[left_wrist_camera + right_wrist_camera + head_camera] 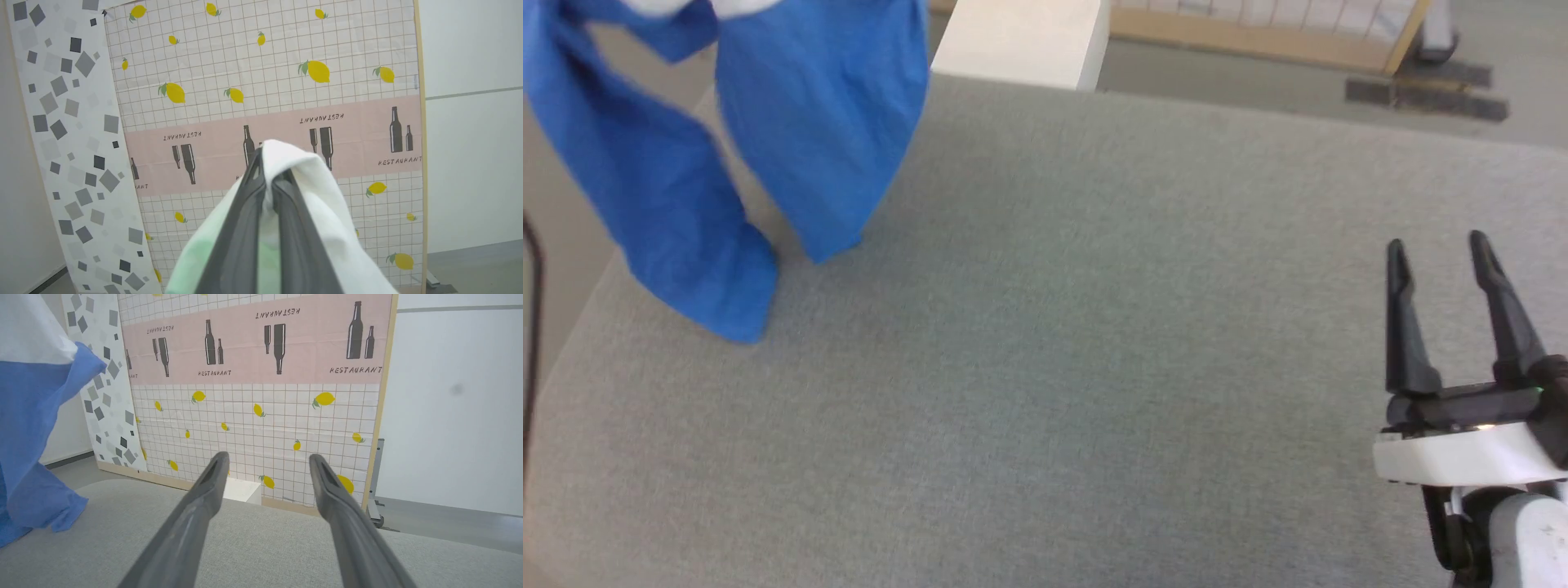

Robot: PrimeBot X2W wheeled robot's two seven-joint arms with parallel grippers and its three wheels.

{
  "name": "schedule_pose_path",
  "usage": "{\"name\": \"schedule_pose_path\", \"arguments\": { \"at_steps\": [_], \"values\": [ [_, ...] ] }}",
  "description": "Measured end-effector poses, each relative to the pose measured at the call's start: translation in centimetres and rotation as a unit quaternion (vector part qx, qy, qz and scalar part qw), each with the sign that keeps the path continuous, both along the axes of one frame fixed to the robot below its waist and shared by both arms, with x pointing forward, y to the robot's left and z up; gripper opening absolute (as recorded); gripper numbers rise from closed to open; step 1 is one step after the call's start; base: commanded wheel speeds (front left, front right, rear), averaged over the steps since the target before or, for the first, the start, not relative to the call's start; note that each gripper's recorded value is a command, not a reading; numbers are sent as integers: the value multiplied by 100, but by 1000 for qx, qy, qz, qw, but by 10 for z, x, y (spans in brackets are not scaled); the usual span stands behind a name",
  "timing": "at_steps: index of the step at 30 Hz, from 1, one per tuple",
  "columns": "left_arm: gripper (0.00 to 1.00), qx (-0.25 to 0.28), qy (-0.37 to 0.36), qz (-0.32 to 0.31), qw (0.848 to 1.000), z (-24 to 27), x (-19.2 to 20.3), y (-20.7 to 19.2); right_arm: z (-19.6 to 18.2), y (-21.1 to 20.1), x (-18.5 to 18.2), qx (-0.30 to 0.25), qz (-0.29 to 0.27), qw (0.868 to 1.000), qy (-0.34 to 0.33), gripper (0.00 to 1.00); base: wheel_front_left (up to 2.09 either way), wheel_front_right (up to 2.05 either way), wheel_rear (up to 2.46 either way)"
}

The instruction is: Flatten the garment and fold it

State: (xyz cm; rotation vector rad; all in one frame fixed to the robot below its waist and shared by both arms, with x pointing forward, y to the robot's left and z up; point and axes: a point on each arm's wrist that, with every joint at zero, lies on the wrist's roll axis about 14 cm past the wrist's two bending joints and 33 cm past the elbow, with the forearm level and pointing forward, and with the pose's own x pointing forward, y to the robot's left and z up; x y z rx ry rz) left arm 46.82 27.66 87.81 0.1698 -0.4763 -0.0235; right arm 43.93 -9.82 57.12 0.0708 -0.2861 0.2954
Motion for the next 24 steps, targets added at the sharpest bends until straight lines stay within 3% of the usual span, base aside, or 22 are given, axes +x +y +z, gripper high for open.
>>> {"name": "schedule_pose_path", "arguments": {
  "at_steps": [5, 13, 20, 24],
  "values": [
    [0, -26, -62, -91, 994, 55, -25, -64, 12, -26, -10, 6, -35, 999, -15, 100, 0, 0, 0],
    [0, -47, -77, -231, 969, 80, -42, -164, 18, -66, -22, 13, -89, 996, -23, 100, 0, 0, 0],
    [0, -60, -31, -330, 942, 49, -38, -239, 19, -103, -32, 14, -143, 989, -27, 100, 0, 0, 0],
    [0, -58, 49, -355, 932, -17, -18, -268, 18, -125, -36, 13, -173, 984, -26, 100, 0, 0, 0]
  ]
}}
